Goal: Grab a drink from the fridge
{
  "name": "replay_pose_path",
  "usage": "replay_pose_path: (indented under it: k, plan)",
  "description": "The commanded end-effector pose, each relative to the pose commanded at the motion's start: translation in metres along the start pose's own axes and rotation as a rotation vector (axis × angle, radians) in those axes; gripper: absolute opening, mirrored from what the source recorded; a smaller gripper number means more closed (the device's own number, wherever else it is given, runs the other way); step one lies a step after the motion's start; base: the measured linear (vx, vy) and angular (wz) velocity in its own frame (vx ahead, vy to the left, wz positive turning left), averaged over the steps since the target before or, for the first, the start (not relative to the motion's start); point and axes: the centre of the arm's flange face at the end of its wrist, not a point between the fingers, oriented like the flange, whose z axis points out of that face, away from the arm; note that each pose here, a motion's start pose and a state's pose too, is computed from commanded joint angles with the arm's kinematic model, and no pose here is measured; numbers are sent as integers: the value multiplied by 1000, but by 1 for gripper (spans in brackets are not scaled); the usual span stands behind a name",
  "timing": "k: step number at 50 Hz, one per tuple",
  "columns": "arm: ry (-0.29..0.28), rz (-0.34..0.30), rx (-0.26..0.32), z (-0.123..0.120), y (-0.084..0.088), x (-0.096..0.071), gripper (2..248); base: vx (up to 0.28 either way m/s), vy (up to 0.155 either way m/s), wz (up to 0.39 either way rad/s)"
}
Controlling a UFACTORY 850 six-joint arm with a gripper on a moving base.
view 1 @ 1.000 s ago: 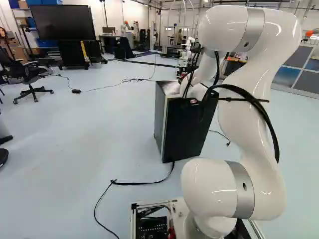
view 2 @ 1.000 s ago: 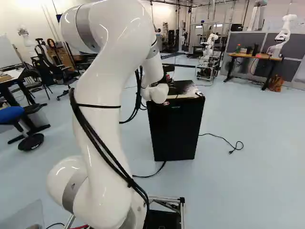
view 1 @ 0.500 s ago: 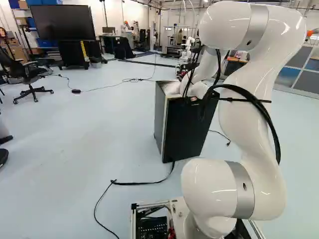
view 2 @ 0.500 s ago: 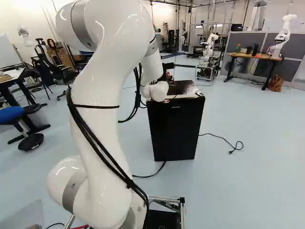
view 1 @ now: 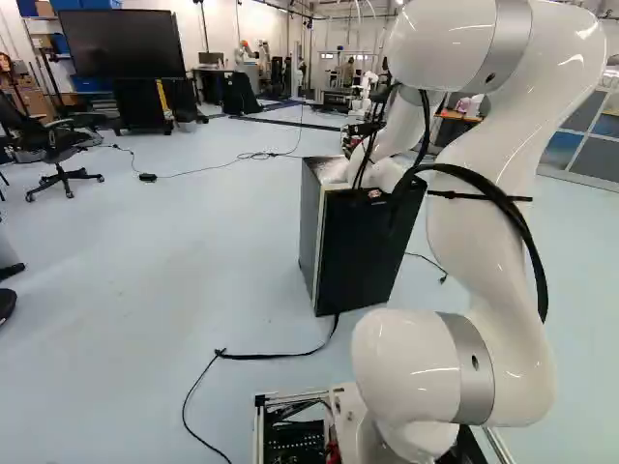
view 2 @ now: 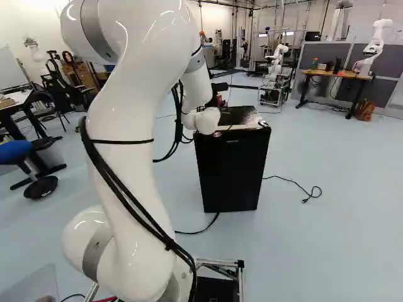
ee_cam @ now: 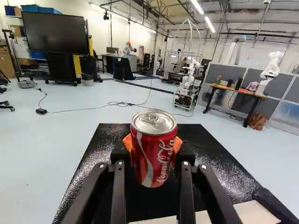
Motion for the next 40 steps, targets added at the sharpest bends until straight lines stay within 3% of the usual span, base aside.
replay_pose_path:
  k: [20, 40]
  plan:
    - [-28, 14, 8, -34, -20, 4, 98, 0, 0, 0]
    - [-69, 33, 21, -85, -46, 5, 98, 0, 0, 0]
